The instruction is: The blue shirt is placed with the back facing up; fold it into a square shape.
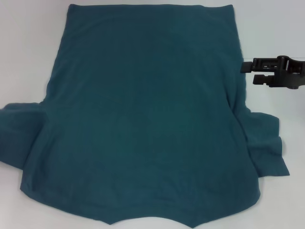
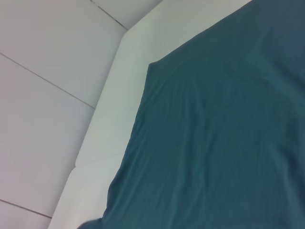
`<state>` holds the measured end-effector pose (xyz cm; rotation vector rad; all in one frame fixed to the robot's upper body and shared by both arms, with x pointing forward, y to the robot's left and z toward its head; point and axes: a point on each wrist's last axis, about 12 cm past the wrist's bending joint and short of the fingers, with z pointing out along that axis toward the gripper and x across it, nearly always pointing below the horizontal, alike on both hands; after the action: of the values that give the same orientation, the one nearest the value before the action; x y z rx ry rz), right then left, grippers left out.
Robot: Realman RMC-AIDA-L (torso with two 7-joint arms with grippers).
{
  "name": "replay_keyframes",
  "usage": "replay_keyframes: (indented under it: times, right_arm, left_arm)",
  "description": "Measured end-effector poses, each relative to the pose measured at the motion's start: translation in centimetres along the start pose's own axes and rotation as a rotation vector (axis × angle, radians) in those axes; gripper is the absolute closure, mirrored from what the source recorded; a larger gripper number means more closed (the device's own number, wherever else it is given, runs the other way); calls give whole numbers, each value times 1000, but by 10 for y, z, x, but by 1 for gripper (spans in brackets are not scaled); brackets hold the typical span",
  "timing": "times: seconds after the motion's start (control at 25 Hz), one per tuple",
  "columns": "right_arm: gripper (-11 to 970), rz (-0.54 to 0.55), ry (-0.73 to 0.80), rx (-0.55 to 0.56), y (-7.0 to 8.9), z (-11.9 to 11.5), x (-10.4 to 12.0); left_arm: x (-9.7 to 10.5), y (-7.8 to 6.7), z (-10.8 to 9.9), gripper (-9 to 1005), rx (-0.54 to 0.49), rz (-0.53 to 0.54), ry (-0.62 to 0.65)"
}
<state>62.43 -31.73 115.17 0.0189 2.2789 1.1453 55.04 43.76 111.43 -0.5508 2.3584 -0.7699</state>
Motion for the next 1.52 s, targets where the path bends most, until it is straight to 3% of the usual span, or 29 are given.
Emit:
replay_keyframes:
  times: [0.4, 0.68, 0.88, 1.32, 1.44, 1.48, 1.52]
  right_arm:
    - [168, -5, 3, -2, 0, 0, 0]
    - [169, -10, 3, -3, 1, 1, 0]
    - [169, -11, 3, -2, 1, 1, 0]
    - [168, -10, 1, 0, 0, 0, 0]
    - [169, -11, -1, 3, 0, 0, 0]
    - [169, -11, -2, 4, -1, 0, 0]
    - [169, -13, -2, 5, -1, 0, 0]
  left_arm:
    - [-10, -23, -3, 992, 38, 44, 46]
    - [-7, -66, 12, 990, 206, 82, 124]
    - [-2, -93, 35, 988, 244, 124, 179]
    - [9, -109, 63, 985, 229, 153, 225]
    - [10, -114, 66, 984, 237, 182, 236]
    - [14, -124, 71, 983, 240, 261, 284]
    - [15, -125, 72, 983, 242, 274, 292]
